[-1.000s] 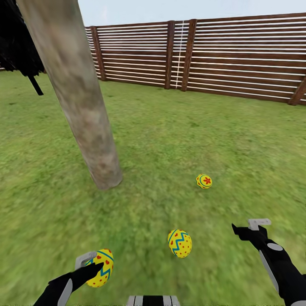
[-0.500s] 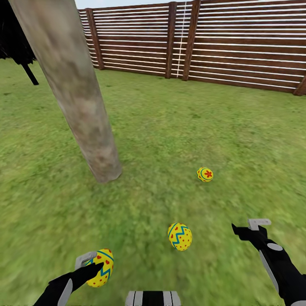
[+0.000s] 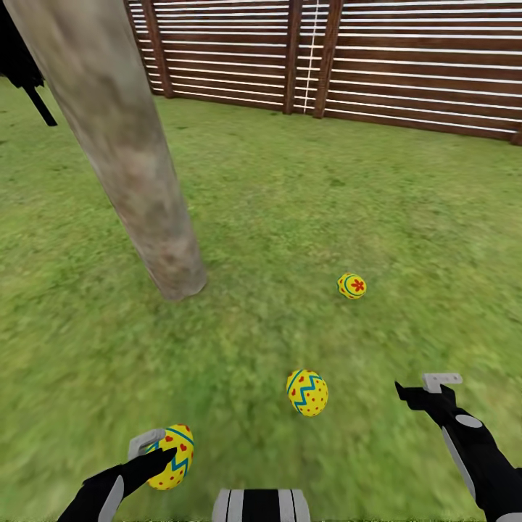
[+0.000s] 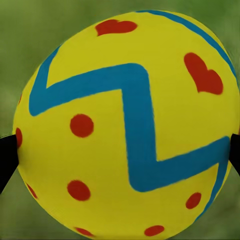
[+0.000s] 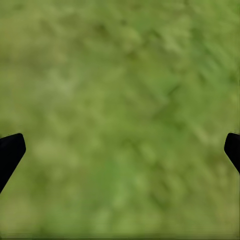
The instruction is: Take the three Easter eggs out of the wicker basket on the lawn in the garden, then place them on the lawn next to a single tree (choose any tree) so that all three eggs are next to the same tree and none are left in the basket.
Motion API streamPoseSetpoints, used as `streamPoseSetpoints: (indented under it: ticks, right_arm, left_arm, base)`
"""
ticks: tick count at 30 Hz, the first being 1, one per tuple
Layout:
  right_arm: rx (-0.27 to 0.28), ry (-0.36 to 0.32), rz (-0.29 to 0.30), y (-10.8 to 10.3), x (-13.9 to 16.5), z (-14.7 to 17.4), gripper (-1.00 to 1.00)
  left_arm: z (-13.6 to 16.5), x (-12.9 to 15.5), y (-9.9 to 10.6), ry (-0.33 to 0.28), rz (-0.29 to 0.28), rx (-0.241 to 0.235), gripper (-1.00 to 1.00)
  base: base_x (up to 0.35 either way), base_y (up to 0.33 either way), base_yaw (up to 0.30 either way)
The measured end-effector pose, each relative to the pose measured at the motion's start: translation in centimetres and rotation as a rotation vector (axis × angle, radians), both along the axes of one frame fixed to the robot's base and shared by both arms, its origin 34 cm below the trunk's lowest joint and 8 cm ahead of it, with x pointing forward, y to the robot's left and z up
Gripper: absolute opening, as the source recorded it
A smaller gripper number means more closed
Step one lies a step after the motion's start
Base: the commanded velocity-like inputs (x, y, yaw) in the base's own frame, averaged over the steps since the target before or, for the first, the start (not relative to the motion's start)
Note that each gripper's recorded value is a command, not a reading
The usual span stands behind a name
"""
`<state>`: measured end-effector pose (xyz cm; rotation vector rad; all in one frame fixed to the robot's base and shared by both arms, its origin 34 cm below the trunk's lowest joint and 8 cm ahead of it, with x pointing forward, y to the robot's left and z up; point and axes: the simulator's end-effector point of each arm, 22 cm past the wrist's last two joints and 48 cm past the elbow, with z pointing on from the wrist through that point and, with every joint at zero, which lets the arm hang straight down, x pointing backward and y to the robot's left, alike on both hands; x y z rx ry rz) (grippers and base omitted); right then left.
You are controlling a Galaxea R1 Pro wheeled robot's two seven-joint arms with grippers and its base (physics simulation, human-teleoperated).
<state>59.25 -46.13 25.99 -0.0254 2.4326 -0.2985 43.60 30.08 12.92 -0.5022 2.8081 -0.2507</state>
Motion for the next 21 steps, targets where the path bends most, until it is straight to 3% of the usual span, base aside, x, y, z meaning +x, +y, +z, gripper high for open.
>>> streamPoseSetpoints:
  ticks: [8, 20, 21]
  right_arm:
    - [0.000, 0.033, 0.000, 0.0, -0.8, -1.7, 1.00]
    - [0.001, 0.048, 0.001, 0.0, -1.2, -2.6, 1.00]
    - [0.002, 0.048, 0.001, 0.0, -1.2, -2.6, 1.00]
  left_arm:
    - [-1.2, -1.3, 0.0, 0.033, 0.000, 0.001, -1.00]
    - [-1.5, -1.1, 0.1, 0.029, 0.013, -0.006, -1.00]
    - [-1.5, -1.1, 0.1, 0.029, 0.013, -0.006, 1.00]
  base:
    - [0.000, 0.000, 0.000]
    - [0.000, 0.000, 0.000]
    - [0.000, 0.000, 0.000]
